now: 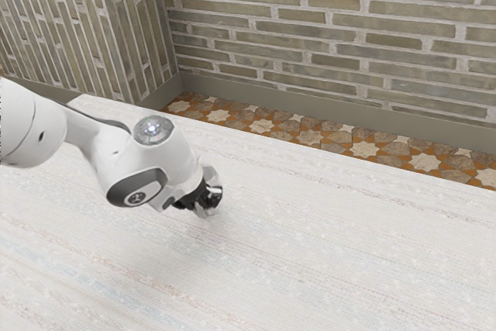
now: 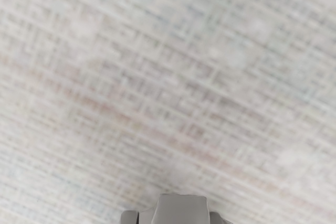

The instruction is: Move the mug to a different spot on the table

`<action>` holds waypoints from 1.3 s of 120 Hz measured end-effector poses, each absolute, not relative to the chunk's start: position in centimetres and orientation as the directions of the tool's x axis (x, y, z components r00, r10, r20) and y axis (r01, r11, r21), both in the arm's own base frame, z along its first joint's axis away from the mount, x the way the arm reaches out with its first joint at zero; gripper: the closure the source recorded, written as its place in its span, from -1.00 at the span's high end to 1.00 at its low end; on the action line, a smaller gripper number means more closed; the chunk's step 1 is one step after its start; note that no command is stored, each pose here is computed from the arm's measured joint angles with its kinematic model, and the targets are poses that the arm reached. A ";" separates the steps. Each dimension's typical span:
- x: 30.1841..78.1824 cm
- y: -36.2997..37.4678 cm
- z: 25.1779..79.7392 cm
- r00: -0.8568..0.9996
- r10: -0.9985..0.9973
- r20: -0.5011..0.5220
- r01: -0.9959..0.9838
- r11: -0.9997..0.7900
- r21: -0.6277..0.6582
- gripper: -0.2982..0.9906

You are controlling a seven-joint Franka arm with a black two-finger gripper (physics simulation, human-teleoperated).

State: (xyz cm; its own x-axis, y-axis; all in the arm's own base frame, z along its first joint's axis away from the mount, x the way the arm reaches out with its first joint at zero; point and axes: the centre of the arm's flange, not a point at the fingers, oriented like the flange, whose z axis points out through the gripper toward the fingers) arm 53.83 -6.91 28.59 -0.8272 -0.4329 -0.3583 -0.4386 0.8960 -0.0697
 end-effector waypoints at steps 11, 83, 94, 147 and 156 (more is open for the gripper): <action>53.8 -7.0 28.1 -0.820 -0.452 -0.351 -0.457 0.887 -0.075 -0.51; 53.6 -6.9 28.8 -0.761 -0.547 -0.349 -0.545 0.831 -0.115 0.36; 53.3 -6.9 30.0 -0.747 -0.556 -0.363 -0.552 0.824 -0.127 0.42; 50.6 -11.5 45.5 -0.575 -0.710 -0.406 -0.640 0.700 -0.318 0.52; 52.5 -9.8 49.1 -0.468 -0.829 -0.307 -0.751 0.556 -0.356 0.53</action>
State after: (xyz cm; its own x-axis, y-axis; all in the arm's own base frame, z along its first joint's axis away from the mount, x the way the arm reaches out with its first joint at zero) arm 52.51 -9.84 49.11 -0.4683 -0.8286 -0.3068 -0.7510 0.5562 -0.3558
